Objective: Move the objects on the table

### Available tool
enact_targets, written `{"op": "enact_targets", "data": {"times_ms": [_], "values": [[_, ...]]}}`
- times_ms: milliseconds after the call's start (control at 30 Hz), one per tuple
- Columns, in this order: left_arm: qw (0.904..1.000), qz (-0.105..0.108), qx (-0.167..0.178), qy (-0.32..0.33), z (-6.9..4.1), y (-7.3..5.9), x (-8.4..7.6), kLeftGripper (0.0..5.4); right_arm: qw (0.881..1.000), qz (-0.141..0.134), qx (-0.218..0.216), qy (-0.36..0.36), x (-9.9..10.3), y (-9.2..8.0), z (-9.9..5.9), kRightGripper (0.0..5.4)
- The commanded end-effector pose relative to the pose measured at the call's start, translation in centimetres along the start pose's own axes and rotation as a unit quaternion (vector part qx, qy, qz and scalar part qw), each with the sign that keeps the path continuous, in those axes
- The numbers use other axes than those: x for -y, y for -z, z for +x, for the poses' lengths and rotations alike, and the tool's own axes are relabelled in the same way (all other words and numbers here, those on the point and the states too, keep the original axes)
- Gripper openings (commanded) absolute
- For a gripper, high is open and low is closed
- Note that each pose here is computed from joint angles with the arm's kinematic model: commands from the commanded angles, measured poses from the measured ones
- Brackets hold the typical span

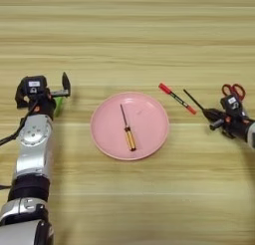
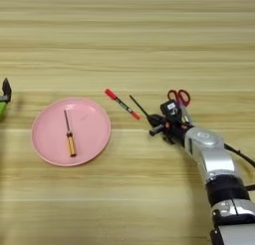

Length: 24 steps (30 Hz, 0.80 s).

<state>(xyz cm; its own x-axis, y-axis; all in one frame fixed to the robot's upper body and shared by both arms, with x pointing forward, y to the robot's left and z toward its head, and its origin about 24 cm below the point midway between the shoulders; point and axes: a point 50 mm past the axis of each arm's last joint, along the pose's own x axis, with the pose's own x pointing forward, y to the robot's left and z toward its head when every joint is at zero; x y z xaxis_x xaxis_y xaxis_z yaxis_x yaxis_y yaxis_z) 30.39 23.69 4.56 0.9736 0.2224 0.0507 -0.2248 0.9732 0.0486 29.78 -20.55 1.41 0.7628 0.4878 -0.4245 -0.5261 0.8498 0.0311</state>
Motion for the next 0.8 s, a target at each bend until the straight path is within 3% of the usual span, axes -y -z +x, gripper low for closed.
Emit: {"op": "enact_targets", "data": {"times_ms": [33,400,800], "values": [[1.0000,0.001,-0.009,-0.001,0.1,0.2,-0.1,5.40,0.998,0.032,-0.058,0.006,-0.6,2.5,-0.7,0.09],[1.0000,0.001,-0.010,-0.001,0.1,0.2,0.0,5.40,0.999,0.025,-0.029,0.013,-1.2,0.7,-1.2,0.09],[0.9999,0.001,-0.011,0.000,0.2,0.3,0.0,5.40,0.999,0.005,0.034,0.006,-3.3,-3.0,-1.9,0.06]]}}
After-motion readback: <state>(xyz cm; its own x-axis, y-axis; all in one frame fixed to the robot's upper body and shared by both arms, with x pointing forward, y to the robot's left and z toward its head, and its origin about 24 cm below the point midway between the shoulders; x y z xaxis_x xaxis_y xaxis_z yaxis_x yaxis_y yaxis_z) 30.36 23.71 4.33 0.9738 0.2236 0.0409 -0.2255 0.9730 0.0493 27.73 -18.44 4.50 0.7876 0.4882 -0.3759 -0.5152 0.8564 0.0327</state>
